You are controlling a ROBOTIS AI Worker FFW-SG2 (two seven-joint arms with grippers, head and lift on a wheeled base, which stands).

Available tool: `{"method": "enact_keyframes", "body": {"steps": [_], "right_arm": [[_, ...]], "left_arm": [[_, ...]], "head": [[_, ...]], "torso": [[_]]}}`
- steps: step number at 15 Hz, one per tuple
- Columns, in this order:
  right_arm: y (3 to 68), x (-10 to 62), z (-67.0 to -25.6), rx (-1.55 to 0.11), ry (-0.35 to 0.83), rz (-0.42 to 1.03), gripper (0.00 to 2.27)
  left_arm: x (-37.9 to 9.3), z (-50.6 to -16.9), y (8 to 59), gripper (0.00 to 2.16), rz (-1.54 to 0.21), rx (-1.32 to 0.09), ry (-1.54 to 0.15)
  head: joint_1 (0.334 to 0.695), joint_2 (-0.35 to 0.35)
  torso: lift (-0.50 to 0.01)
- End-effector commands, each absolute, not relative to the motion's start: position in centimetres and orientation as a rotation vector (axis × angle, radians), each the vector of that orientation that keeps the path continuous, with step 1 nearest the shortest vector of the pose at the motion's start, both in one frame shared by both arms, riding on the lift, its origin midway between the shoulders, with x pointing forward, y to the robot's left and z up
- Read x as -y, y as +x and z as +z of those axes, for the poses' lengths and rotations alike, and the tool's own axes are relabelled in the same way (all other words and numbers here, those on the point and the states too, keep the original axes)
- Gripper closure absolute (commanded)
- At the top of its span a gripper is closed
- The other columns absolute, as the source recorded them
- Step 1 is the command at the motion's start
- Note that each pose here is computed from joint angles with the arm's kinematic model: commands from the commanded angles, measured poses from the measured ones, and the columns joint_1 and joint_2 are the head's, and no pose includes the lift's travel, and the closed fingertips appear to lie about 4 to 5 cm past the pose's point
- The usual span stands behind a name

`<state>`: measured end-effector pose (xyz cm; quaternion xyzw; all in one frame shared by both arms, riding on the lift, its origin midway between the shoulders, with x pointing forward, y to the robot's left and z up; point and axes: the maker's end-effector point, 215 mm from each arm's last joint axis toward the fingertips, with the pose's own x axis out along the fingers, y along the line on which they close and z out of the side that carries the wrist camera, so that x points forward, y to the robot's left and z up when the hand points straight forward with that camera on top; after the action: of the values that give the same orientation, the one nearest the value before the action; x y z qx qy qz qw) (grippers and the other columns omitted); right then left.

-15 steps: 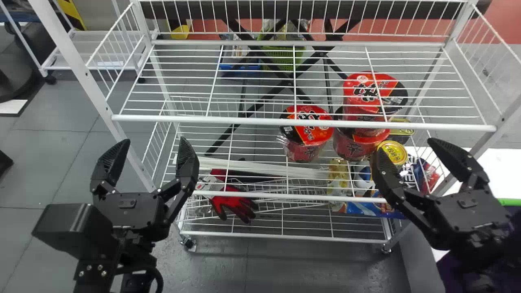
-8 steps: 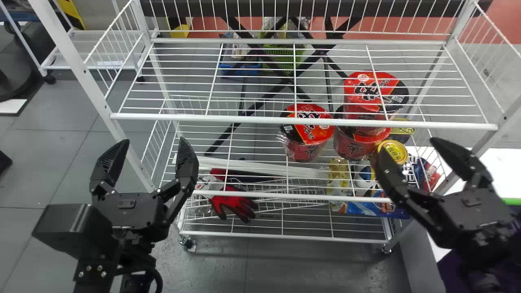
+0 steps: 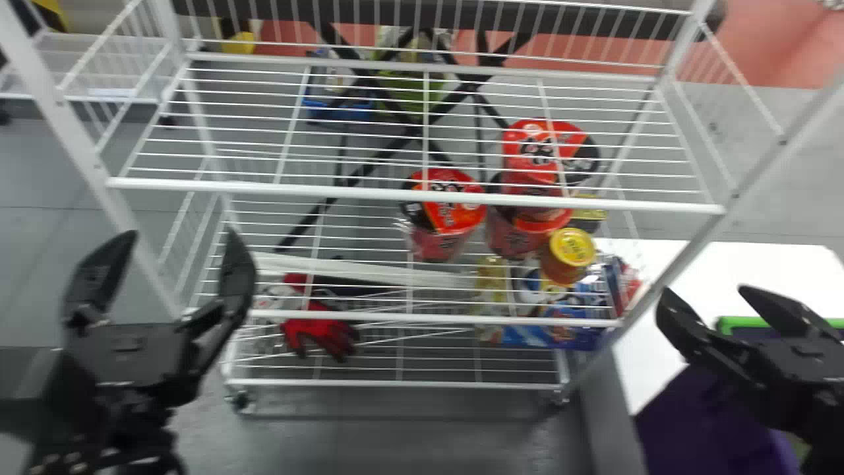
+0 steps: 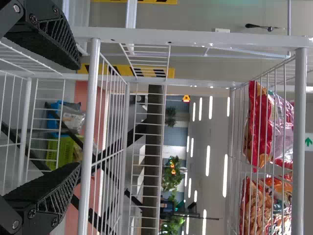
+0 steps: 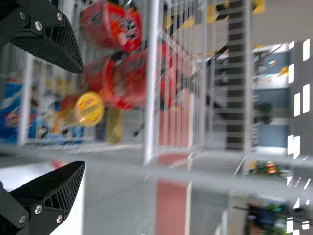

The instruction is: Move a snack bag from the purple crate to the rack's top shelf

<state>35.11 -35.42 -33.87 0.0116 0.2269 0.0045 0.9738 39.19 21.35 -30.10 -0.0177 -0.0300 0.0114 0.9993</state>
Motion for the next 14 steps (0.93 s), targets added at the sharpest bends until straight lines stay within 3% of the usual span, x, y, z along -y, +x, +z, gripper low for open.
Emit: {"method": "enact_keyframes", "body": {"steps": [1, 3, 5, 8, 14], "right_arm": [[32.6, 42.3, -34.1, -0.576, 0.152, -0.088, 0.16], [31.3, 45.7, -32.5, -0.595, 0.354, -0.143, 0.15], [31.8, 48.4, -31.2, -0.574, 0.441, -0.192, 0.14], [33.2, 54.1, -30.7, -0.623, 0.399, -0.193, 0.08], [32.0, 59.7, -32.1, -0.731, 0.487, -0.158, 0.02]], "left_arm": [[-21.7, -29.9, 39.0, 0.12, 0.028, 0.082, -0.043], [-21.8, -30.0, 39.1, 0.12, 0.03, 0.091, -0.047], [-21.7, -30.2, 39.3, 0.12, 0.028, 0.091, -0.049], [-21.8, -30.2, 39.4, 0.12, 0.028, 0.095, -0.047], [-21.1, -30.5, 40.1, 0.12, 0.014, 0.095, -0.037]], "head": [[0.695, -0.196], [0.695, -0.285], [0.695, -0.333], [0.695, -0.35], [0.695, -0.35]], "torso": [[-0.455], [-0.455], [-0.455], [-0.455], [-0.455]]}}
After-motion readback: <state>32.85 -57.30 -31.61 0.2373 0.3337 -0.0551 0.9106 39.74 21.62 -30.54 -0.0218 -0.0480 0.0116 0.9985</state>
